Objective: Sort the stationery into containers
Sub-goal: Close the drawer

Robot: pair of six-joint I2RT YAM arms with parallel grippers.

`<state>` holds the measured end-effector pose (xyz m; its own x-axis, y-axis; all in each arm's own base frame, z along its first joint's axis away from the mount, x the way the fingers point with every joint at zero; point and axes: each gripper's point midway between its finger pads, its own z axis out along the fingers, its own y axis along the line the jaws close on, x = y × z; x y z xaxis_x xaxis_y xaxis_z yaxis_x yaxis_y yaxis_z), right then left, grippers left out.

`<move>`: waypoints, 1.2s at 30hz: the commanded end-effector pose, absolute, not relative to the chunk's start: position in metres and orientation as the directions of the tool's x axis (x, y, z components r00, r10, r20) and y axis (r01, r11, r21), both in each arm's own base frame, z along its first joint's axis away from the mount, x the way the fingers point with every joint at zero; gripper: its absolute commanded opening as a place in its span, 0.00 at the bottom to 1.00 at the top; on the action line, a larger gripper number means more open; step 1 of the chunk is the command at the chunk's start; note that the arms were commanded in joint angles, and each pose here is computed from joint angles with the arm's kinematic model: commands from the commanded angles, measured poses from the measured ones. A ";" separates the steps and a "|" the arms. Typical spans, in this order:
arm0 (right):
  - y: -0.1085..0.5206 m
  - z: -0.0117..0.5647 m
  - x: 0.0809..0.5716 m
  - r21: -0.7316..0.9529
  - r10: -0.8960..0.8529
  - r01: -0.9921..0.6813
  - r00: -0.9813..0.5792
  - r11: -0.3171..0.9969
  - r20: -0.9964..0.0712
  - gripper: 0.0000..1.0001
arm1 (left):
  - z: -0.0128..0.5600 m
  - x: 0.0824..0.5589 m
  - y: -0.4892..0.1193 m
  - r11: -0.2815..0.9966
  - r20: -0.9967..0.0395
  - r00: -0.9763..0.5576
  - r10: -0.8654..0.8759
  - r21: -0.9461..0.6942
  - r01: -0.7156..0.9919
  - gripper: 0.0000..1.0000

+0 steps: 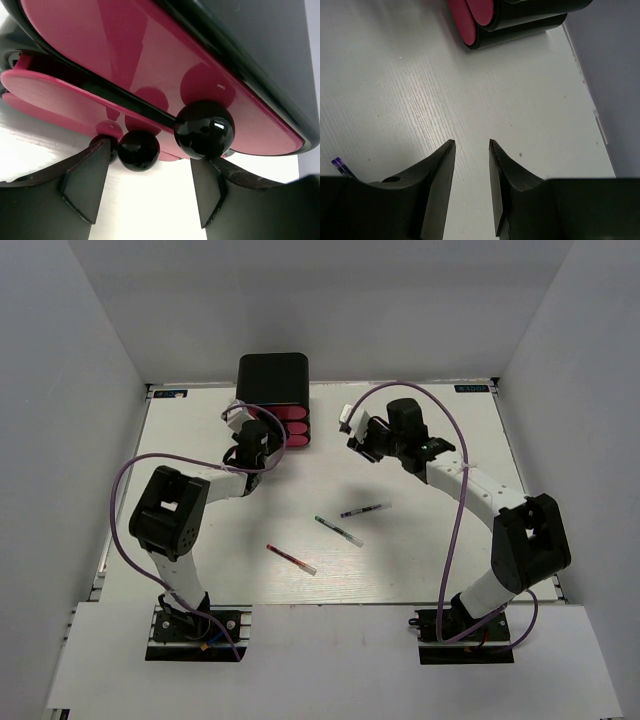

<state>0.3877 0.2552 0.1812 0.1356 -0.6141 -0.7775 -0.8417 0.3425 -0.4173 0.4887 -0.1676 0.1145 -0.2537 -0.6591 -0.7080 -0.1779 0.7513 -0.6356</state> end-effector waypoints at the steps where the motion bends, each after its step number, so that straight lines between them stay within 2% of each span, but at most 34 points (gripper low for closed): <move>1: 0.254 0.201 0.385 -0.432 -0.581 -0.829 0.166 0.356 -0.797 0.39 | 0.137 0.506 -0.166 0.718 -0.698 -0.170 -0.696 -0.678 -0.158 0.75; 13: 0.249 0.199 0.387 -0.431 -0.583 -0.826 0.159 0.363 -0.797 0.39 | 0.139 0.503 -0.171 0.704 -0.683 -0.176 -0.709 -0.699 -0.123 0.75; 18: 0.249 0.198 0.386 -0.429 -0.585 -0.828 0.157 0.362 -0.796 0.39 | 0.129 0.479 -0.174 0.703 -0.673 -0.226 -0.704 -0.706 -0.086 0.75; 28: 0.248 0.195 0.381 -0.421 -0.579 -0.834 0.156 0.358 -0.800 0.39 | 0.144 0.437 -0.162 0.718 -0.692 -0.236 -0.683 -0.695 -0.042 0.75; 34: 0.246 0.191 0.378 -0.414 -0.576 -0.837 0.150 0.358 -0.803 0.39 | 0.118 0.430 -0.135 0.591 -0.551 -0.228 -0.803 -0.788 -0.176 0.85; 36: 0.244 0.190 0.378 -0.414 -0.578 -0.836 0.148 0.361 -0.803 0.39 | 0.108 0.431 -0.132 0.549 -0.505 -0.228 -0.832 -0.808 -0.213 0.85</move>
<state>0.3781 0.2442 0.1707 0.1142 -0.6130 -0.7818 -0.8507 0.3461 -0.3957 0.4316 -0.1392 0.1142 -0.2395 -0.7700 -0.5914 -0.1655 0.6326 -0.7566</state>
